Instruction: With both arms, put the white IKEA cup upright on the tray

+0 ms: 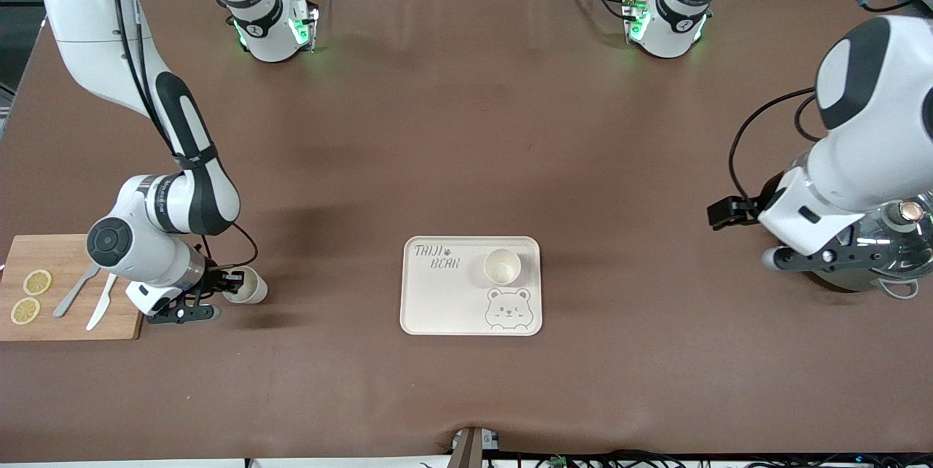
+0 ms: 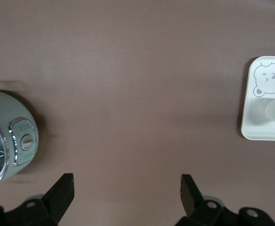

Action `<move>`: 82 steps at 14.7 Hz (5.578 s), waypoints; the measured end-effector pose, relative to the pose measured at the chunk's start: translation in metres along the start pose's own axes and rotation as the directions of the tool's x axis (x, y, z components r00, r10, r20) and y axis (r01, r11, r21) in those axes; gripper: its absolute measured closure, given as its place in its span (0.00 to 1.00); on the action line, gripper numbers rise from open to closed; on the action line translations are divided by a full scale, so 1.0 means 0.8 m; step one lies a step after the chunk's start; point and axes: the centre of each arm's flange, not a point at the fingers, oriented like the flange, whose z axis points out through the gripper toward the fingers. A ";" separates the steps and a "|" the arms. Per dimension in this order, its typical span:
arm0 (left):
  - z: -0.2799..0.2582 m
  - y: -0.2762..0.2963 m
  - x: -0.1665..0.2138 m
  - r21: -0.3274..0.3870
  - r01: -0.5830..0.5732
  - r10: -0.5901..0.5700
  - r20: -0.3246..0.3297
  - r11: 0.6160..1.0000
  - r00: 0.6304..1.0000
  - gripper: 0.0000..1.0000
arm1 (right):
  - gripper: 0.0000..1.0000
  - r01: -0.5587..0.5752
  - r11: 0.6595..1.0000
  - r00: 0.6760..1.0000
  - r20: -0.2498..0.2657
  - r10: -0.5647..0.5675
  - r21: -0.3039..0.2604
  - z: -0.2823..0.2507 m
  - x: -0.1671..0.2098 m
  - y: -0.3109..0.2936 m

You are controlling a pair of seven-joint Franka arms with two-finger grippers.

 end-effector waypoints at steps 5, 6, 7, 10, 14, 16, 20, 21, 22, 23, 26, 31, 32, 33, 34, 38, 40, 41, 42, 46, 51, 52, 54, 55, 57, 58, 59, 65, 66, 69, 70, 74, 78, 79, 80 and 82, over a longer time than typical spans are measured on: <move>-0.044 -0.031 -0.036 -0.041 0.005 -0.006 -0.006 0.999 1.000 0.00 | 0.96 0.000 1.000 1.000 0.000 0.000 0.000 0.001 0.000 0.000; -0.051 -0.050 -0.043 -0.061 0.006 -0.007 -0.008 0.998 1.000 0.00 | 0.96 -0.001 1.000 1.000 0.000 0.001 0.001 0.000 0.000 -0.001; -0.059 -0.070 -0.051 -0.077 0.009 -0.010 -0.013 0.997 1.000 0.00 | 0.96 -0.005 1.000 1.000 -0.001 0.005 0.006 0.000 0.001 -0.007; -0.068 -0.097 -0.079 -0.092 -0.005 0.004 -0.011 0.996 1.000 0.00 | 0.96 -0.050 0.998 0.998 0.038 0.049 0.036 -0.010 0.007 -0.043; -0.068 -0.088 -0.109 -0.101 -0.028 0.028 0.003 0.995 1.000 0.00 | 0.96 -0.169 0.982 0.982 0.093 0.162 0.079 -0.049 0.021 -0.114; -0.073 -0.079 -0.123 -0.104 -0.045 0.045 -0.004 0.994 0.999 0.00 | 0.96 -0.226 0.969 0.972 0.095 0.217 0.101 -0.062 0.024 -0.151; -0.089 -0.058 -0.131 -0.106 -0.079 0.074 -0.056 0.991 0.996 0.00 | 0.96 -0.352 0.929 0.933 0.114 0.340 0.114 -0.075 0.017 -0.239; -0.095 -0.058 -0.129 -0.106 -0.080 0.073 -0.072 0.991 0.995 0.00 | 0.96 -0.380 0.918 0.923 0.112 0.368 0.115 -0.081 0.015 -0.269; -0.101 -0.061 -0.128 -0.106 -0.077 0.068 -0.082 0.991 0.994 0.00 | 0.96 -0.403 0.908 0.913 0.110 0.392 0.116 -0.088 0.012 -0.296; -0.105 -0.067 -0.127 -0.106 -0.075 0.066 -0.089 0.992 0.994 0.00 | 0.96 -0.423 0.898 0.905 0.109 0.411 0.118 -0.094 0.008 -0.320; -0.097 -0.082 -0.121 -0.065 -0.160 0.154 -0.087 0.985 0.984 0.00 | 0.96 -0.465 0.878 0.884 0.114 0.453 0.115 -0.098 -0.004 -0.366; -0.074 -0.083 -0.111 -0.023 -0.217 0.216 -0.038 0.976 0.976 0.00 | 0.96 -0.529 0.837 0.848 0.105 0.519 0.137 -0.086 -0.008 -0.418; -0.073 -0.082 -0.111 -0.024 -0.218 0.217 -0.032 0.976 0.976 0.00 | 0.96 -0.538 0.830 0.843 0.099 0.529 0.148 -0.082 -0.008 -0.430; -0.073 -0.082 -0.112 -0.024 -0.218 0.217 -0.029 0.976 0.976 0.00 | 0.96 -0.546 0.823 0.838 0.095 0.538 0.157 -0.077 -0.007 -0.439; -0.073 -0.082 -0.112 -0.024 -0.218 0.217 -0.028 0.976 0.976 0.00 | 0.96 -0.552 0.818 0.834 0.092 0.544 0.164 -0.071 -0.006 -0.447; -0.073 -0.086 -0.111 -0.024 -0.212 0.211 -0.028 0.977 0.977 0.00 | 0.96 -0.571 0.800 0.820 0.085 0.566 0.185 -0.050 0.001 -0.460; -0.074 -0.088 -0.111 -0.024 -0.194 0.194 -0.030 0.981 0.981 0.00 | 0.96 -0.569 0.798 0.821 0.077 0.566 0.199 -0.039 0.001 -0.467; -0.074 -0.089 -0.111 -0.024 -0.184 0.183 -0.030 0.983 0.983 0.00 | 0.96 -0.569 0.797 0.821 0.075 0.567 0.203 -0.032 0.000 -0.469; -0.074 -0.090 -0.111 -0.025 -0.175 0.174 -0.030 0.984 0.984 0.00 | 0.96 -0.569 0.797 0.821 0.075 0.566 0.204 -0.026 0.000 -0.470; -0.074 -0.091 -0.112 -0.020 -0.165 0.165 -0.022 0.986 0.986 0.00 | 0.96 -0.562 0.802 0.825 0.069 0.561 0.206 -0.010 -0.005 -0.480; -0.075 -0.096 -0.109 -0.008 -0.160 0.160 -0.038 0.987 0.986 0.00 | 0.96 -0.569 0.799 0.819 0.053 0.571 0.195 0.003 -0.008 -0.486; -0.076 -0.096 -0.108 -0.007 -0.160 0.160 -0.047 0.987 0.986 0.00 | 0.96 -0.570 0.798 0.819 0.052 0.572 0.194 0.003 -0.008 -0.486; -0.078 -0.096 -0.106 -0.006 -0.160 0.160 -0.060 0.987 0.985 0.00 | 0.96 -0.572 0.797 0.818 0.050 0.574 0.193 0.003 -0.007 -0.484; -0.078 -0.095 -0.106 -0.006 -0.161 0.160 -0.062 0.987 0.985 0.00 | 0.91 -0.572 0.797 0.817 0.050 0.575 0.193 0.003 -0.006 -0.484; -0.079 -0.094 -0.106 -0.006 -0.163 0.162 -0.065 0.987 0.985 0.00 | 0.71 -0.574 0.796 0.816 0.049 0.576 0.193 0.003 -0.006 -0.483; -0.079 -0.092 -0.106 -0.005 -0.164 0.163 -0.067 0.986 0.984 0.00 | 0.62 -0.575 0.795 0.815 0.049 0.577 0.193 0.003 -0.006 -0.483; -0.081 -0.090 -0.106 -0.005 -0.161 0.160 -0.069 0.987 0.985 0.00 | 0.52 -0.575 0.795 0.815 0.048 0.577 0.193 0.003 -0.006 -0.482; -0.085 -0.079 -0.107 -0.007 -0.143 0.142 -0.075 0.990 0.987 0.00 | 0.00 -0.574 0.795 0.815 0.046 0.577 0.194 0.002 -0.005 -0.482; -0.085 -0.074 -0.108 -0.008 -0.139 0.138 -0.076 0.990 0.988 0.00 | 0.00 -0.575 0.795 0.815 0.045 0.578 0.195 0.001 -0.004 -0.482; -0.087 -0.055 -0.110 -0.011 -0.124 0.123 -0.078 0.992 0.989 0.00 | 0.00 -0.575 0.794 0.814 0.041 0.579 0.198 -0.010 0.001 -0.481; -0.088 -0.055 -0.110 -0.011 -0.124 0.122 -0.080 0.992 0.989 0.00 | 0.00 -0.575 0.797 0.815 0.050 0.577 0.183 -0.014 0.001 -0.481; -0.090 -0.055 -0.109 -0.011 -0.123 0.121 -0.089 0.992 0.989 0.00 | 0.00 -0.571 0.818 0.819 0.114 0.562 0.071 -0.075 -0.010 -0.470; -0.089 -0.057 -0.107 -0.011 -0.120 0.119 -0.094 0.993 0.988 0.00 | 0.00 -0.534 0.845 0.833 0.162 0.529 -0.016 -0.220 -0.045 -0.427; -0.089 -0.058 -0.107 -0.011 -0.118 0.117 -0.093 0.993 0.989 0.00 | 0.00 -0.520 0.853 0.839 0.168 0.517 -0.028 -0.255 -0.061 -0.411; -0.088 -0.059 -0.106 -0.011 -0.117 0.116 -0.092 0.993 0.989 0.00 | 0.00 -0.504 0.863 0.847 0.176 0.502 -0.040 -0.287 -0.078 -0.393; -0.088 -0.059 -0.106 -0.011 -0.117 0.115 -0.093 0.993 0.989 0.00 | 0.00 -0.468 0.882 0.861 0.193 0.470 -0.058 -0.348 -0.104 -0.347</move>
